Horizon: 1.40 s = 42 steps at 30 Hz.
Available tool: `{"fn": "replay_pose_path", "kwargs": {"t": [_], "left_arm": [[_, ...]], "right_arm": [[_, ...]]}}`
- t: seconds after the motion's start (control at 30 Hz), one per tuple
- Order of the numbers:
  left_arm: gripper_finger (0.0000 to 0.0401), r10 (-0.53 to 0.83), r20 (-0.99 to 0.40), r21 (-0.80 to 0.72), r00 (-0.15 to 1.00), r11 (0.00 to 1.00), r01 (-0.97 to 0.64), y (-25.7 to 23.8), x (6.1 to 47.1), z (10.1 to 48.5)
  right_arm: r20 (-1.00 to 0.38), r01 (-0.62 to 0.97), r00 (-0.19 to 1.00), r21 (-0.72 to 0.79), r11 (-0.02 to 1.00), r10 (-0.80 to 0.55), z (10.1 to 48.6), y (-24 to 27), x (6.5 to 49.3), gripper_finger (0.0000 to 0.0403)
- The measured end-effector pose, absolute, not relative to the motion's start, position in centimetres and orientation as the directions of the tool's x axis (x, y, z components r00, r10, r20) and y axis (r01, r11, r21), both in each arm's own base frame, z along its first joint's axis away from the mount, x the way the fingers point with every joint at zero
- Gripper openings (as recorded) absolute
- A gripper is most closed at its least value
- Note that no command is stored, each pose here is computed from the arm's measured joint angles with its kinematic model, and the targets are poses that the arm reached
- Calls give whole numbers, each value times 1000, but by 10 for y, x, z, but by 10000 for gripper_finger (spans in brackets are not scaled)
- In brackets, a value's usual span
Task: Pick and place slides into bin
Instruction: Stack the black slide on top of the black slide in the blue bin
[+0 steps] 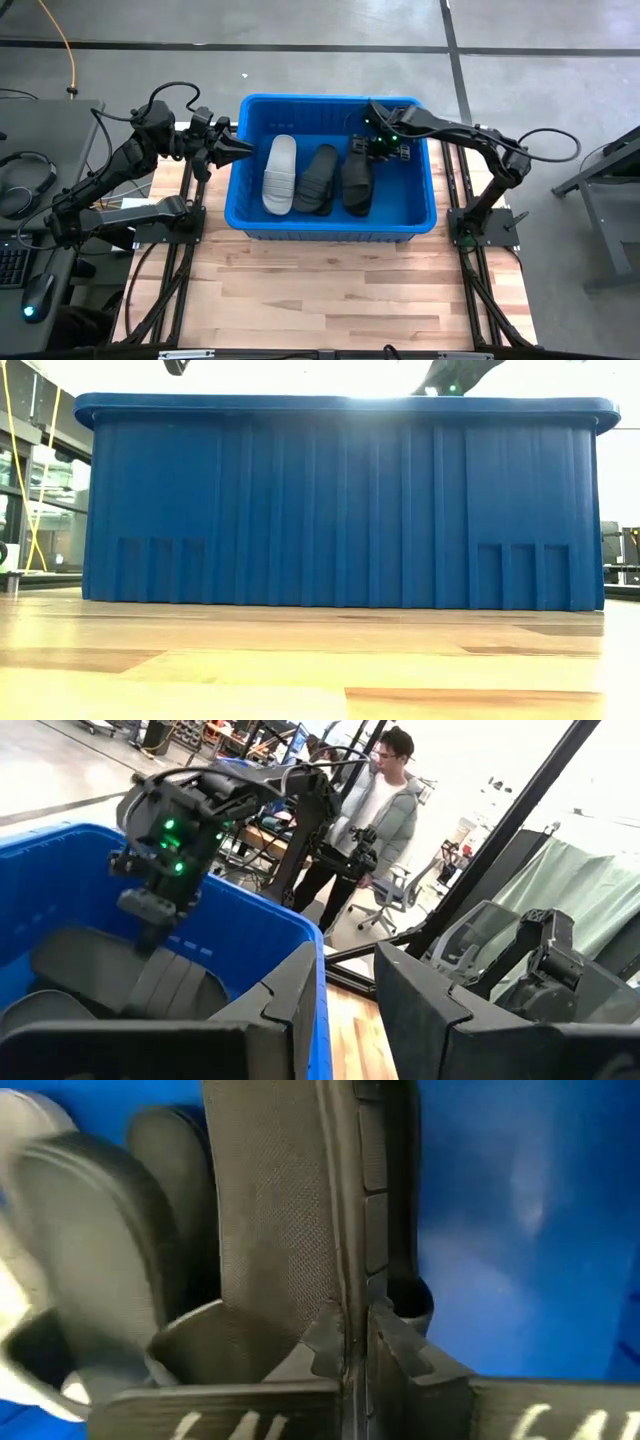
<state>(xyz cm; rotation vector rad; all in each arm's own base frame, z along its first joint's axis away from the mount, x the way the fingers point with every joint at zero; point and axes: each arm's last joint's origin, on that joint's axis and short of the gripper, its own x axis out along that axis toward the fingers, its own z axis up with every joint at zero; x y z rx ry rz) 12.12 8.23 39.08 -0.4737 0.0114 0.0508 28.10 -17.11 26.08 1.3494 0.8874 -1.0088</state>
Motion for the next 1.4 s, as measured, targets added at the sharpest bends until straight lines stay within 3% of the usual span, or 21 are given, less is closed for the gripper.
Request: {"fn": "replay_pose_path", "kwargs": {"t": [0.3, 0.8, 0.9, 1.2, 1.4], "left_arm": [[92, 46, -24, -455, 999, 889, -52, 82, 121, 391], [92, 28, -16, -442, 999, 896, -32, 80, 119, 392], [92, 28, -15, -439, 999, 898, -32, 80, 119, 392], [92, 28, -15, -438, 999, 899, -32, 80, 119, 392], [92, 28, -16, -425, 999, 905, -32, 80, 119, 392]], "right_arm": [[-960, 960, 281, 280, -31, 24, 225, -179, 296, 0], [-980, 981, 193, 193, -4, 46, 224, -177, 288, 4], [-977, 979, 201, 202, 15, 70, 224, -177, 287, 30], [-988, 991, 136, 134, -28, 78, 223, -175, 282, 160], [-990, 994, 111, 110, -18, 85, 223, -173, 280, 200]]}}
